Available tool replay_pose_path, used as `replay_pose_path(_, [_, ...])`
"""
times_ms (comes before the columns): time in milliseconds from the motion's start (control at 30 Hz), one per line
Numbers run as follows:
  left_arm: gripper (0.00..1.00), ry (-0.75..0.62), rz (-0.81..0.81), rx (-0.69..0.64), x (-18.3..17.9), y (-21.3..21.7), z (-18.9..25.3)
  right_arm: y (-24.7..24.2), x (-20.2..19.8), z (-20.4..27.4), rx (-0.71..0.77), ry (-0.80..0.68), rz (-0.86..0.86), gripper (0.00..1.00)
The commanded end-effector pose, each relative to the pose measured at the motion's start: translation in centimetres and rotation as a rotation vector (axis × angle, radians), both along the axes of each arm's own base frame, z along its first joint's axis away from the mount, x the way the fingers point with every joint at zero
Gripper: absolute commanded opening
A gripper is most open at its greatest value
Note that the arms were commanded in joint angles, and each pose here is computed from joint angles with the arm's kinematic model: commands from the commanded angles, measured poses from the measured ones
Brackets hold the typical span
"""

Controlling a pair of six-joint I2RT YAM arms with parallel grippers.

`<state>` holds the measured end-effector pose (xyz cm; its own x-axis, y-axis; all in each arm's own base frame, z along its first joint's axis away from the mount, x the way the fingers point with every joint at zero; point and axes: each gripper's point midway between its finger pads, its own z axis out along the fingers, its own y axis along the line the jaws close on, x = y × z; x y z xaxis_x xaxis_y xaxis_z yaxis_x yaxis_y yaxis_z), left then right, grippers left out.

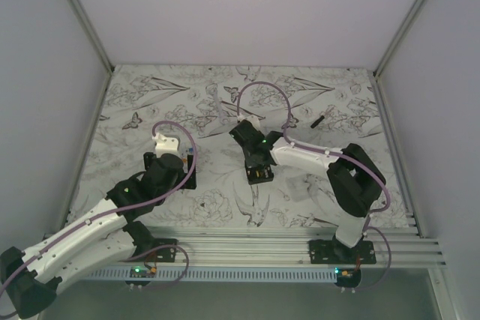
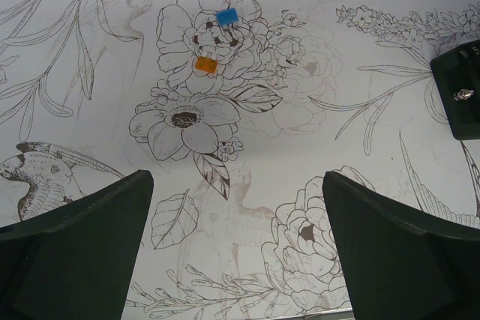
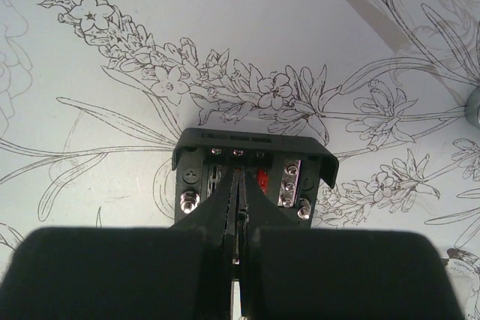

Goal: Snap on the fuse box
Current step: Install the fuse at the fuse box base.

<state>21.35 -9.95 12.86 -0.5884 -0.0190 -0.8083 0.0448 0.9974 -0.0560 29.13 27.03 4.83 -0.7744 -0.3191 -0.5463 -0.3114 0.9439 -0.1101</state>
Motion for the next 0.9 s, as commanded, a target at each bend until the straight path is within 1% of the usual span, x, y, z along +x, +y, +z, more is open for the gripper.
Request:
replay_pose_path(0, [1.0,0.022,0.01,0.019,-0.4,0.6,-0.7,-3.4,-3.2,-2.8,-0.113,0.153,0.002,0.0])
replay_pose_path(100, [1.0,0.02,0.01,0.018,-0.4,0.6,-0.7,-3.0,-3.1,-2.4,-0.091,0.146,0.017,0.0])
replay_pose_path(333, [1.0,0.018,0.012,0.016,-0.5,0.6,-0.7,-1.5,-2.6,-0.8,-0.022,0.111,0.049,0.06])
replay_pose_path(500, [1.0,0.014,0.014,0.015,-0.5,0.7,-0.6,-0.7,-2.0,0.4,0.006,0.087,0.059,0.07])
replay_pose_path(533, [1.0,0.014,0.015,0.016,-0.5,0.7,-0.7,-0.6,-1.9,0.7,0.014,0.083,0.06,0.09])
replay_pose_path(600, [1.0,0.013,0.017,0.015,-0.5,0.7,-0.7,-0.3,-1.7,1.4,0.028,0.073,0.065,0.16])
replay_pose_path(700, [1.0,0.011,0.017,0.014,-0.5,0.8,-0.6,-0.1,-1.6,2.2,0.031,0.065,0.072,0.19])
replay_pose_path(867, [1.0,0.01,0.017,0.012,-0.5,0.8,-0.6,-0.1,-1.7,2.3,0.02,0.071,0.077,0.21])
